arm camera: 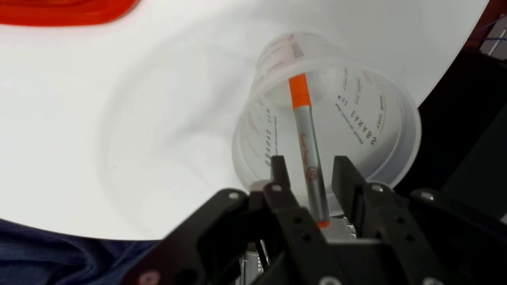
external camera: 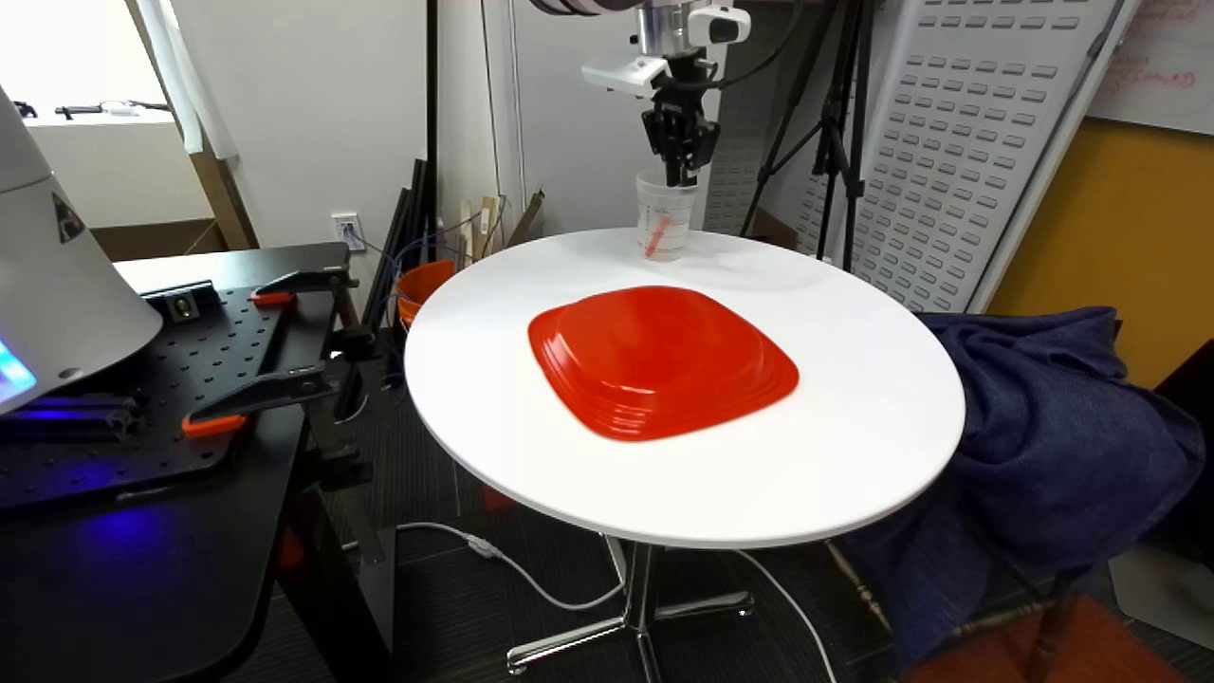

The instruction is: Remove the pen from the cup and put it on the table

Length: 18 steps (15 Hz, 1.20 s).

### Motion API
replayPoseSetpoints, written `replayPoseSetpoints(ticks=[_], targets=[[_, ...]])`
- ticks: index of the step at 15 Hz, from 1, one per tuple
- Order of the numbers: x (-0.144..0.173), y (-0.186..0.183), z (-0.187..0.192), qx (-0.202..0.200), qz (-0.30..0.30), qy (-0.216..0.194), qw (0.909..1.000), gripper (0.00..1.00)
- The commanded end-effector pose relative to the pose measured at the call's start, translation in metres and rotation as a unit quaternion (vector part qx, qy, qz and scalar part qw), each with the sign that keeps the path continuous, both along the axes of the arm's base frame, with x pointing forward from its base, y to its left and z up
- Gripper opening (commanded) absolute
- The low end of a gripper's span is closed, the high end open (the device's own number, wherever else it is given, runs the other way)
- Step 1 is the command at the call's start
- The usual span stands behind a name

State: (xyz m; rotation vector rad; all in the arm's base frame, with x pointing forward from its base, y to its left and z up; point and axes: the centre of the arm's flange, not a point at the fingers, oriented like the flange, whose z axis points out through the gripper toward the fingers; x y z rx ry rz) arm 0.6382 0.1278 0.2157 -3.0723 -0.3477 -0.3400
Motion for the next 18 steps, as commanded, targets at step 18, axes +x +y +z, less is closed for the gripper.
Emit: replayPoseSetpoints(ticks=[18], targets=[[-0.017, 0.025, 0.003, -0.02, -0.005, -0.009, 0.9998, 0.03]])
